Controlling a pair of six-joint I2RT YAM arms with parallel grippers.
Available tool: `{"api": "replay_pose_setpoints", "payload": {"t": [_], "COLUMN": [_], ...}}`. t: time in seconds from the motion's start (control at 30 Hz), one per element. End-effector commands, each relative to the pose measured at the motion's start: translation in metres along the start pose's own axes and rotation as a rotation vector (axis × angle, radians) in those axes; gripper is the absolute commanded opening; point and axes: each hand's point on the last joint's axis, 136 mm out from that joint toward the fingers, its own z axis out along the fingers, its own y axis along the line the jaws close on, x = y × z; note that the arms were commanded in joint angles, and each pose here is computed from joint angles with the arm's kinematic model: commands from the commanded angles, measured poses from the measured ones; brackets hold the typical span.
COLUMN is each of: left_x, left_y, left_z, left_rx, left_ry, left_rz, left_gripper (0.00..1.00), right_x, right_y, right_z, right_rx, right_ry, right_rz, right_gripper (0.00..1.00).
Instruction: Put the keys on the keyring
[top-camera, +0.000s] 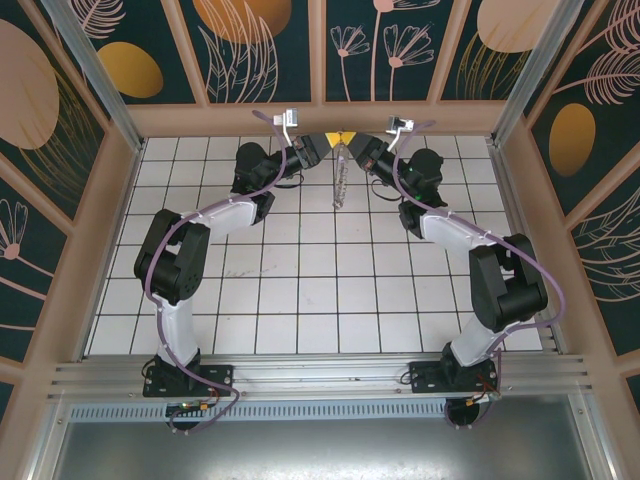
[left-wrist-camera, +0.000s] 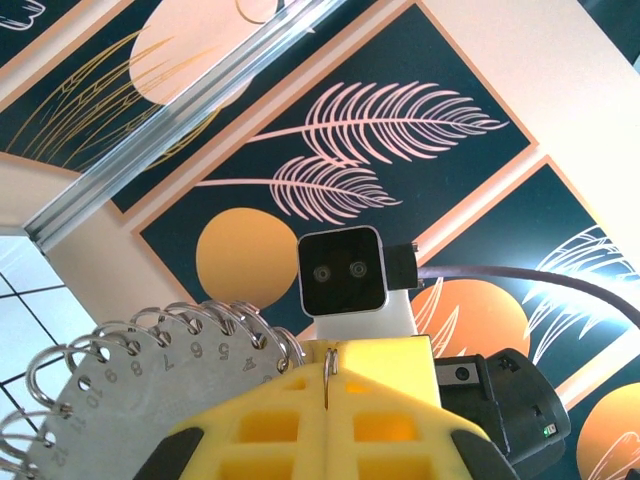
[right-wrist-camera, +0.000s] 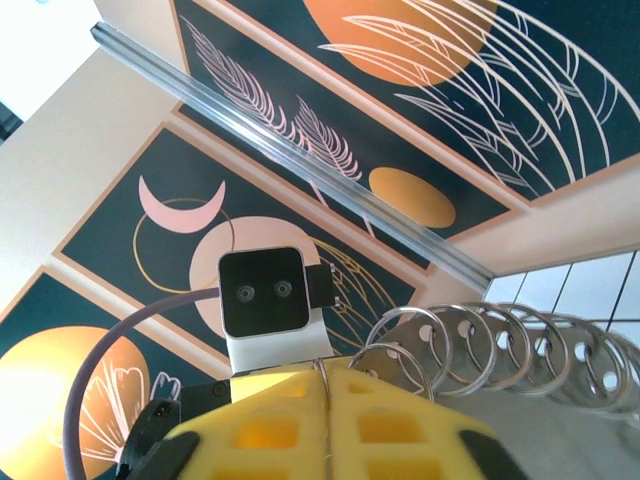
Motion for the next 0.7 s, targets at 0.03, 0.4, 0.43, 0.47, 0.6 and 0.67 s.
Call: {"api": "replay_pose_setpoints", "payload": {"t": [0.03, 0.4, 0.43, 0.47, 0.6, 0.67], "left_x": [-0.008, -0.023, -0.025, -0.027, -0.03, -0.03], "left_y": [-0.027, -0.014, -0.013, -0.011, -0.003, -0.001], "left_z": [0.001, -0.009, -0.011, -0.012, -0.012, -0.01], "left_rx": [0.06, -0.106, -0.115, -0.123, -0.133, -0.132], "left_ry": [-0.02, 0.018, 0.023, 0.029, 0.089, 0.122], "left_rz": [0.059, 0.235, 0.246, 0.253, 0.269, 0.282], "left_gripper": [0.0, 0.35, 0.36, 0.37, 0.39, 0.39], "right_x": [-0.004, -0.012, -0.012, -0.012, -0.012, -0.012], "right_y": [0.018, 0.001, -0.002, -0.005, -0.014, -0.018], "right_z": [0.004, -0.003, -0.003, -0.003, -0.005, -0.006], "right_rx": [-0.061, -0.025, -0.024, -0.019, -0.036, -0.041], "right_ry": [0.005, 0.113, 0.133, 0.148, 0.215, 0.239], "right_rz": [-0.037, -0.115, -0.122, -0.126, -0.148, -0.15], "right_gripper": [0.0, 0.0, 0.0, 0.0, 0.0, 0.0]}}
